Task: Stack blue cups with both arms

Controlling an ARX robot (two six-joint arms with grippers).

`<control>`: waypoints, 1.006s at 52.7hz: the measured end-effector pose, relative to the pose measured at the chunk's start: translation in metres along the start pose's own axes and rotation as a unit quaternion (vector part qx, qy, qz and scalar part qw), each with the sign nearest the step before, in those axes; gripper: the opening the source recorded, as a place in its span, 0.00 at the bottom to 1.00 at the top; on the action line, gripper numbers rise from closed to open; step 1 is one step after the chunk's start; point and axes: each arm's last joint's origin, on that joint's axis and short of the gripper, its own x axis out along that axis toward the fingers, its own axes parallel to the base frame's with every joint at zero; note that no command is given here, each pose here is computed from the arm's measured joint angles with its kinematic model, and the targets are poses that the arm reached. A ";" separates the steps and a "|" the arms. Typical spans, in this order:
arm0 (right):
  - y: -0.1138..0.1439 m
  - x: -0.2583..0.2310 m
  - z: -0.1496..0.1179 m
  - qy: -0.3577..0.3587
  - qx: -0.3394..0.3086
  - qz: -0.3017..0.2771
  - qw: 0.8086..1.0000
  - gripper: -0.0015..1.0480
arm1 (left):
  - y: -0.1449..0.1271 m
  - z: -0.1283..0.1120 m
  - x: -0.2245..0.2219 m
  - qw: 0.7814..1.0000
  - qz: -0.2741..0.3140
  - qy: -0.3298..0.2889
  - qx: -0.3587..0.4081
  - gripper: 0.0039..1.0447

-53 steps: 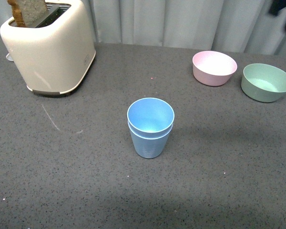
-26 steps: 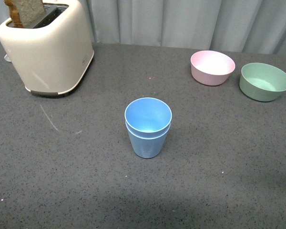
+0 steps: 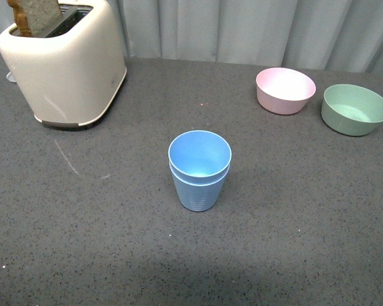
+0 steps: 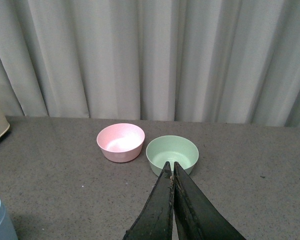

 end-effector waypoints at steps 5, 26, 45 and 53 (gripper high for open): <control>0.000 -0.005 0.001 -0.002 0.000 0.000 1.000 0.01 | 0.000 0.000 0.000 1.000 0.000 0.000 0.000 0.94; 0.000 -0.020 0.004 -0.008 0.000 0.000 1.000 0.01 | 0.000 0.000 0.000 1.000 0.000 0.000 0.000 0.94; 0.000 -0.030 0.004 -0.009 0.000 0.000 1.000 0.01 | 0.000 0.000 0.000 1.000 0.000 0.000 0.000 0.94; 0.000 -0.037 0.000 0.005 0.000 0.000 1.000 0.01 | 0.000 0.000 0.000 1.000 0.000 0.000 0.000 0.94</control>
